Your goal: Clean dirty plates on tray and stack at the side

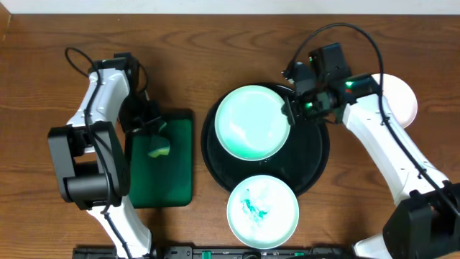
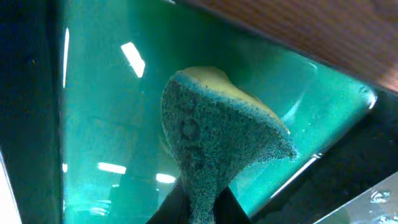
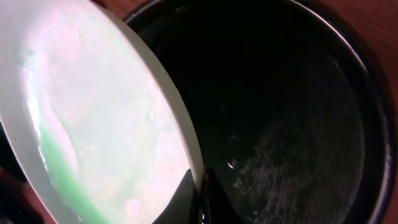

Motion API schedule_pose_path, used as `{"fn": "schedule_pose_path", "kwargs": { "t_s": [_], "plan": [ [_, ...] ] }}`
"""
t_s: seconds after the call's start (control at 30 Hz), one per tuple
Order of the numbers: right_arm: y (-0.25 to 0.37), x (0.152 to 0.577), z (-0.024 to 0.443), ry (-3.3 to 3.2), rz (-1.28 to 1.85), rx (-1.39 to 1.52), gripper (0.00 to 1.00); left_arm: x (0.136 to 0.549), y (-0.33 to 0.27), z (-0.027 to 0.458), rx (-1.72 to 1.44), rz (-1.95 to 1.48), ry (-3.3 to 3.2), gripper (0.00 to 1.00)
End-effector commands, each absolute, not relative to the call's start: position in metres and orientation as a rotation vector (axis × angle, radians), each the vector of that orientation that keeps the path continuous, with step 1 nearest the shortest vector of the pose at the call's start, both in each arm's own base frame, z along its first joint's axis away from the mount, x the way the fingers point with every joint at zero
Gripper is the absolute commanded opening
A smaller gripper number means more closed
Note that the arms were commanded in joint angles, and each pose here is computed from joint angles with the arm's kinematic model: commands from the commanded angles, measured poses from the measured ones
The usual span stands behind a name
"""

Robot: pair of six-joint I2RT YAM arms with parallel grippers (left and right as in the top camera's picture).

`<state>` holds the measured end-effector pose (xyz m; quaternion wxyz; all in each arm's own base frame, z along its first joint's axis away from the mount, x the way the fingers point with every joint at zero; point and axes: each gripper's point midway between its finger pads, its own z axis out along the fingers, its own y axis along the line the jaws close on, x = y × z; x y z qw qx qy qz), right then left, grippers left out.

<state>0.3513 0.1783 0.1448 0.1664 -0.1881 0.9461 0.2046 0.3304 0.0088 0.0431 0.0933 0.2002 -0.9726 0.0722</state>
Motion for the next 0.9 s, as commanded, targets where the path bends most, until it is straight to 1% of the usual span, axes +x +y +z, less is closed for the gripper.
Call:
{"fn": "schedule_pose_path", "kwargs": {
  "t_s": [0.0,0.2,0.37,0.47,0.6,0.77,0.87],
  "plan": [
    [0.205,0.347,0.157,2.611,0.601,-0.675,0.01,0.331,0.01,0.044,0.597,0.355,-2.874,0.07],
    [0.233,0.342,0.161,2.57,0.621,-0.715,0.01,0.331,0.021,0.044,0.577,0.368,-2.893,0.07],
    [0.243,0.34,0.163,2.565,0.642,-0.701,0.01,0.339,0.024,0.043,0.559,0.362,-2.936,0.07],
    [0.249,0.339,0.163,2.558,0.65,-0.709,0.01,0.347,0.037,0.05,0.606,0.264,-3.002,0.07],
    [0.256,0.337,0.157,2.567,0.639,-0.724,0.01,0.362,0.055,0.089,0.642,0.142,-3.177,0.07],
    [0.256,0.342,0.159,2.56,0.641,-0.677,0.01,0.369,0.072,0.155,0.687,-0.036,-3.404,0.07],
    [0.236,0.353,0.153,2.602,0.502,-0.569,0.01,0.365,0.07,0.177,0.691,-0.053,-3.467,0.07]
  ]
}}
